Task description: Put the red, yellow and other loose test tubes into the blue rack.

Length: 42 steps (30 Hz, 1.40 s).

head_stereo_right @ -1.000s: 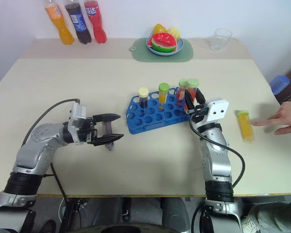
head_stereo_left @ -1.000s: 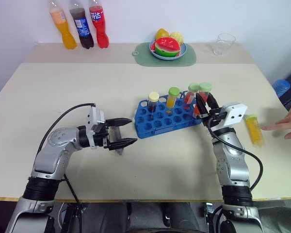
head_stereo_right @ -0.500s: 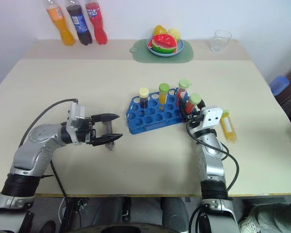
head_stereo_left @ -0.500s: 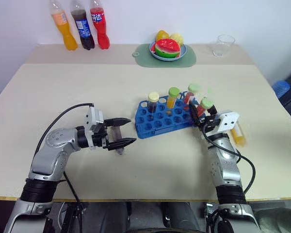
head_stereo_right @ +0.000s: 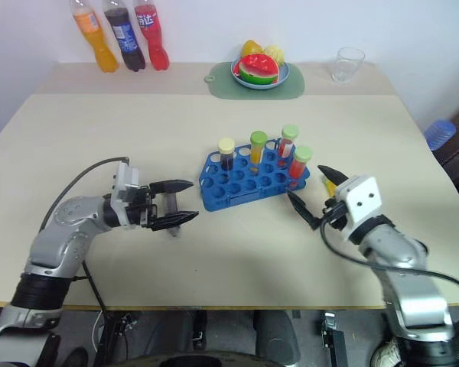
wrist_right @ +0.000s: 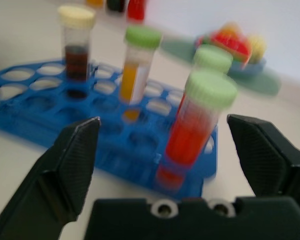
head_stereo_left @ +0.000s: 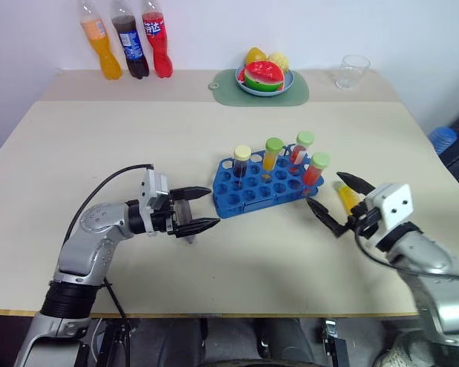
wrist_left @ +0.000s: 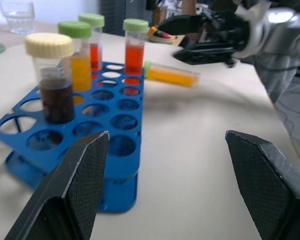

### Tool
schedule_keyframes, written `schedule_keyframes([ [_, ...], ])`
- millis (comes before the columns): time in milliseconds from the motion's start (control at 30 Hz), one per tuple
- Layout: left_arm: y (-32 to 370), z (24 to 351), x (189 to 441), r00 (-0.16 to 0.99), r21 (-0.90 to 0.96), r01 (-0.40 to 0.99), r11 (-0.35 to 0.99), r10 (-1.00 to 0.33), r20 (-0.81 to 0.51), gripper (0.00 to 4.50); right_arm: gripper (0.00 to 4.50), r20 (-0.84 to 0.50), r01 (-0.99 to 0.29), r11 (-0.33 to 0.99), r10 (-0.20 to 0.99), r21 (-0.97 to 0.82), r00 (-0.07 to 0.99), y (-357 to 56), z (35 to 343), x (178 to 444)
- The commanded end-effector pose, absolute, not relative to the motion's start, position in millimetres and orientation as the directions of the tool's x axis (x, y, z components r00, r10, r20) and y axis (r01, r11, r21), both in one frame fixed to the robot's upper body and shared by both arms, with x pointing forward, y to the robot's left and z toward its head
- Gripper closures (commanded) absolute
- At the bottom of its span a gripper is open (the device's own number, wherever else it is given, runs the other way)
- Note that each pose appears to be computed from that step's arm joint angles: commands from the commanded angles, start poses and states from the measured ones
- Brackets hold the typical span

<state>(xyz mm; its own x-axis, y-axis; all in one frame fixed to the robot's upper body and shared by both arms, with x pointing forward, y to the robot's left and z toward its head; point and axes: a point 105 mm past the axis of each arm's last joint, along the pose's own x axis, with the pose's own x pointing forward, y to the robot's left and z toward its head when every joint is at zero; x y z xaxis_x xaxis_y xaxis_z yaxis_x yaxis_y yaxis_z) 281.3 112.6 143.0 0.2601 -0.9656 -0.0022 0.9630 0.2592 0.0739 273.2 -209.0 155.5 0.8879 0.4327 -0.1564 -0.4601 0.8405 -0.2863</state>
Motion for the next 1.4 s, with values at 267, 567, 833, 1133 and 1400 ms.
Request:
schedule_keyframes([
  [267, 103, 145, 270, 0.168, 0.097, 0.981, 0.167, -0.986, 0.005, 0.66, 0.02, -0.543, -0.271, 0.963, 0.23, 0.004, 0.808, -267, 167, 301],
  [567, 110, 149, 263, 0.14, 0.142, 0.981, 0.132, -0.989, -0.042, 0.66, 0.02, -0.642, -0.313, 0.946, 0.293, 0.087, 0.709, -252, 147, 318],
  [833, 110, 148, 259, 0.147, 0.152, 0.979, 0.137, -0.987, -0.058, 0.66, 0.02, -0.691, -0.34, 0.935, 0.311, 0.101, 0.652, -239, 127, 330],
  [1133, 108, 148, 258, 0.147, 0.164, 0.977, 0.135, -0.987, -0.063, 0.66, 1.95, -0.742, -0.37, 0.928, 0.279, 0.045, 0.61, -243, 112, 334],
  [1400, 106, 146, 261, 0.155, 0.164, 0.976, 0.143, -0.986, -0.057, 0.66, 3.63, -0.752, -0.492, 0.857, 0.223, -0.153, 0.621, -260, 108, 312],
])
